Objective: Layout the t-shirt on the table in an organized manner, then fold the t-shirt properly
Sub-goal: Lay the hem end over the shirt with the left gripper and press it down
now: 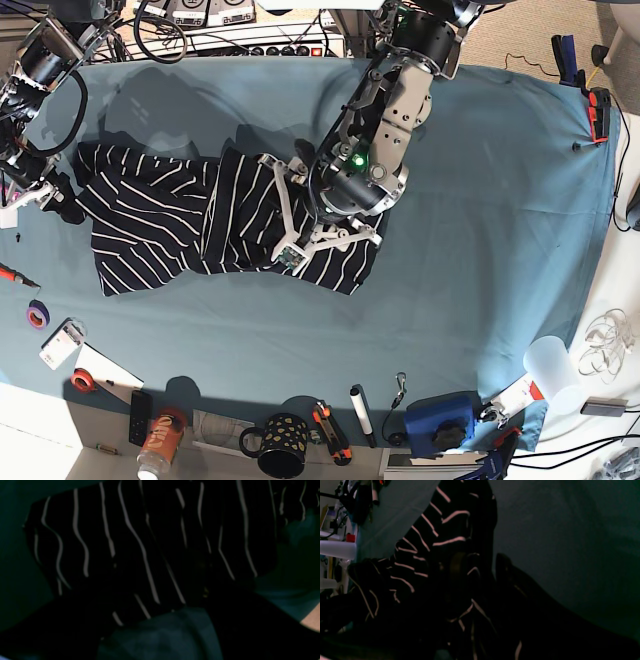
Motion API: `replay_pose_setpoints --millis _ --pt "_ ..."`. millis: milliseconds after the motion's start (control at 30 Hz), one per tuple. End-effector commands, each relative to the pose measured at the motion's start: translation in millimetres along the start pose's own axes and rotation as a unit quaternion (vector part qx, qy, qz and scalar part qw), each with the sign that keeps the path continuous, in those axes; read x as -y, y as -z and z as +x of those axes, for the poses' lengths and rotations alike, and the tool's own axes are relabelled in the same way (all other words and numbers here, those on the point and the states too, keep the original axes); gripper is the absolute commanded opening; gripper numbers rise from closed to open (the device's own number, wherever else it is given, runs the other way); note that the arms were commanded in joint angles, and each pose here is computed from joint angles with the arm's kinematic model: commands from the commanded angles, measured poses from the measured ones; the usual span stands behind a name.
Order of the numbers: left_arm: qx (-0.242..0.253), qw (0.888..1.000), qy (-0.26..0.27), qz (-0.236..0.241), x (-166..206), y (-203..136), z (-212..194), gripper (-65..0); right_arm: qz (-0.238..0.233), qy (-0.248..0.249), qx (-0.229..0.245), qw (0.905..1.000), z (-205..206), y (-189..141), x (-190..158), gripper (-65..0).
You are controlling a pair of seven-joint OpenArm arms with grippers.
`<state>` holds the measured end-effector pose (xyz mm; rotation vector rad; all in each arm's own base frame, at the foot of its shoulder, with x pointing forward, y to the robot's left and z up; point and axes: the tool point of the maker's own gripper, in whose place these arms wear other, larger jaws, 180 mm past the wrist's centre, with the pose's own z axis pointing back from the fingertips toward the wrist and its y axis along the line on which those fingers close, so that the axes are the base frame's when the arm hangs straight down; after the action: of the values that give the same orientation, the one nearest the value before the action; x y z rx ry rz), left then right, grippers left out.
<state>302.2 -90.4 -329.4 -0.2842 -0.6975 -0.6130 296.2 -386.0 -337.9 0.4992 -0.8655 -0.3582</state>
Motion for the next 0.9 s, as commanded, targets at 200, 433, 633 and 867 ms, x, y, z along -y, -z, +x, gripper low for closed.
replay_pose_setpoints --millis 200,433,633,867 --pt "-0.007 1.0 0.01 0.004 2 13 -1 -35.0 0.003 -0.019 0.034 0.9992 27 -9 -4 -45.3" --pt "0.004 1.0 -0.006 0.001 1 12 8 -65.0 0.003 -0.019 0.036 0.9992 28 -9 -4 -45.3" --pt "0.051 0.997 -0.025 -0.058 24 -4 32 -65.0 0.003 -0.019 0.046 0.9988 32 -9 -4 -45.3" --pt "0.102 0.986 0.064 -0.115 89 -21 57 -65.0 0.003 -0.019 0.045 0.9988 31 -10 -4 -45.3"
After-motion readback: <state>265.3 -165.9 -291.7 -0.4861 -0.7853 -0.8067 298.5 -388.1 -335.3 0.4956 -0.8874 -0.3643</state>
